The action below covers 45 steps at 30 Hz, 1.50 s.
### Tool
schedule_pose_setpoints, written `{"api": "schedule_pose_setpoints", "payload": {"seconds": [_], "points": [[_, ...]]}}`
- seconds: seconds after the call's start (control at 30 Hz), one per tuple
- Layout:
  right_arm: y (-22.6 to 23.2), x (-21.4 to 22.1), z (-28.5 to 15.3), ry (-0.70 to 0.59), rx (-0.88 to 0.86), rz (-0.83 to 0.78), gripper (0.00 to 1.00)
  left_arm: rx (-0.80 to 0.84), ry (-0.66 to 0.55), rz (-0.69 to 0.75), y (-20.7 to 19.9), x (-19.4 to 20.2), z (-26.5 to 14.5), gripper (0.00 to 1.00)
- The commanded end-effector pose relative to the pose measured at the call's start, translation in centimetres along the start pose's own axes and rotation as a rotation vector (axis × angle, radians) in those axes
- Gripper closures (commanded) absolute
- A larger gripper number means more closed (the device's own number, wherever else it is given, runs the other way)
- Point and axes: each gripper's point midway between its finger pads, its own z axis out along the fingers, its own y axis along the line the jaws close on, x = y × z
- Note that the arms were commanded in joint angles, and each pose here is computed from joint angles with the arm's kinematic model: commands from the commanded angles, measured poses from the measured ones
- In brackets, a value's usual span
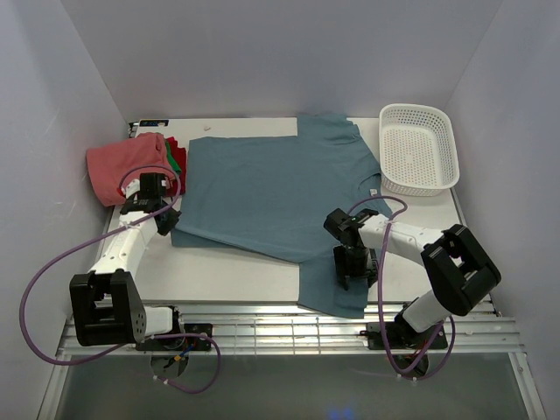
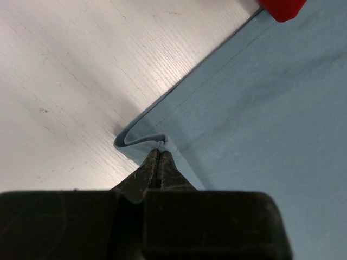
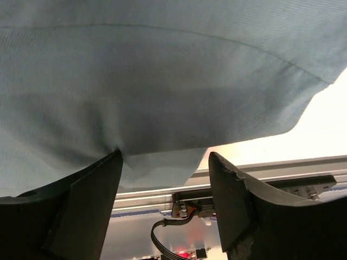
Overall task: Fold and stack the t-shirts
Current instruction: Fold the tshirt
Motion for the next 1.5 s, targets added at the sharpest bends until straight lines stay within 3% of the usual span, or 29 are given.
{"api": "schedule_pose_setpoints", "payload": {"seconds": [0.0,0.3,0.33,0.67,1.03,1.47], "points": [[0.8,1.1,1.3,0.036,-0.018,0.009,0.32,0.034,-0.046,-0.003,-0.5,-1.6,-0.8,1.00],[1.2,2.7,3.3,0.082,-0.018,-0.007,0.53,0.046,-0.064,-0.023,-0.4,-3.1,-1.4,1.00],[1.1,3.0,3.4,0.085,-0.015,-0.011,0.60,0.047,-0.064,-0.027,-0.3,-3.2,-1.4,1.00],[1.0,3.6,3.9,0.066,-0.009,-0.003,0.92,0.044,-0.049,-0.042,0.1,-3.1,-1.1,1.00],[0.4,-3.4,-4.3,-0.185,0.066,0.030,0.92,0.069,0.010,-0.010,-0.2,-1.7,-0.1,1.00],[-0.9,-12.1,-6.2,-0.302,0.162,0.016,0.92,0.193,-0.019,0.064,-2.6,-2.4,0.5,1.00]]}}
